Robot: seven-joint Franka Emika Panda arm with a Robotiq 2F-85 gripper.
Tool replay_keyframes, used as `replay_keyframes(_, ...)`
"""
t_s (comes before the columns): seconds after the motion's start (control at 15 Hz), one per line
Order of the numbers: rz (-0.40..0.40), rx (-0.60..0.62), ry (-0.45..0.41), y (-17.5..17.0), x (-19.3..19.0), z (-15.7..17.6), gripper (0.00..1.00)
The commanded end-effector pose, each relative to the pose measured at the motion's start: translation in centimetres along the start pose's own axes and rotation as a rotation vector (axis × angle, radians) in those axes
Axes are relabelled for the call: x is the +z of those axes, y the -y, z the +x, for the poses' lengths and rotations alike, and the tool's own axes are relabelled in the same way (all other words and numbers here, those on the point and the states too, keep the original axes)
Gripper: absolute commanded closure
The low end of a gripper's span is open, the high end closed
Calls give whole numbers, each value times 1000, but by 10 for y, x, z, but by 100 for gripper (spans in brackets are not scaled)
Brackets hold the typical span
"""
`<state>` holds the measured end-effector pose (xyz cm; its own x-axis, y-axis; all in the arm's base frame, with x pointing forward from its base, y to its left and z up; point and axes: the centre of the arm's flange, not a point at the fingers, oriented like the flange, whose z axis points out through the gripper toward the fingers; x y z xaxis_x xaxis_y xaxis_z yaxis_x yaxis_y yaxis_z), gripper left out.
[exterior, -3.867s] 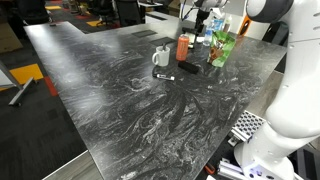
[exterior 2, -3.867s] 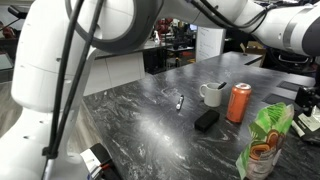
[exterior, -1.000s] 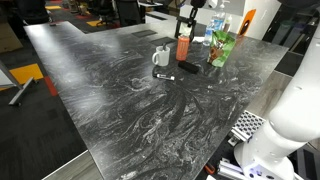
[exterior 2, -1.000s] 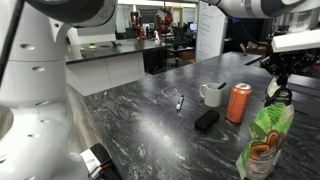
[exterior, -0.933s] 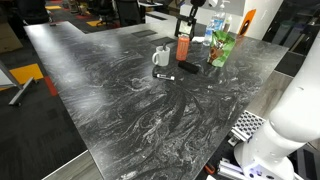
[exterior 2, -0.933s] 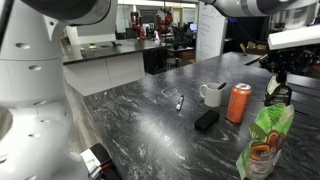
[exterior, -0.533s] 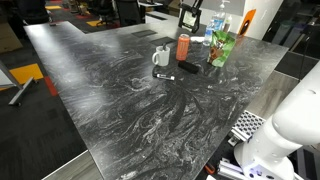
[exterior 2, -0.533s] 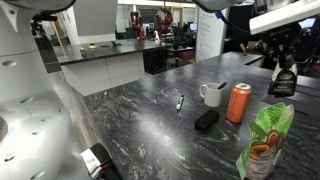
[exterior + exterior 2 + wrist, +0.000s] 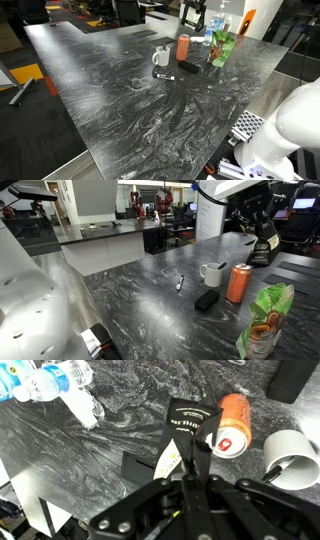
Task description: Move the black bag forward
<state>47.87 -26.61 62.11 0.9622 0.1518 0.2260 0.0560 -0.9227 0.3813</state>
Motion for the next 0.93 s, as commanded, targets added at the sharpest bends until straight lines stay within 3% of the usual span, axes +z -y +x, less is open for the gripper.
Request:
replay_keyframes(0.0, 72, -41, 13, 32, -10, -24, 100)
replay_keyframes(0.47, 236, -174, -12, 92, 19, -40, 100)
replay_keyframes(0.87, 411, -193, -70, 91, 80, -68, 100)
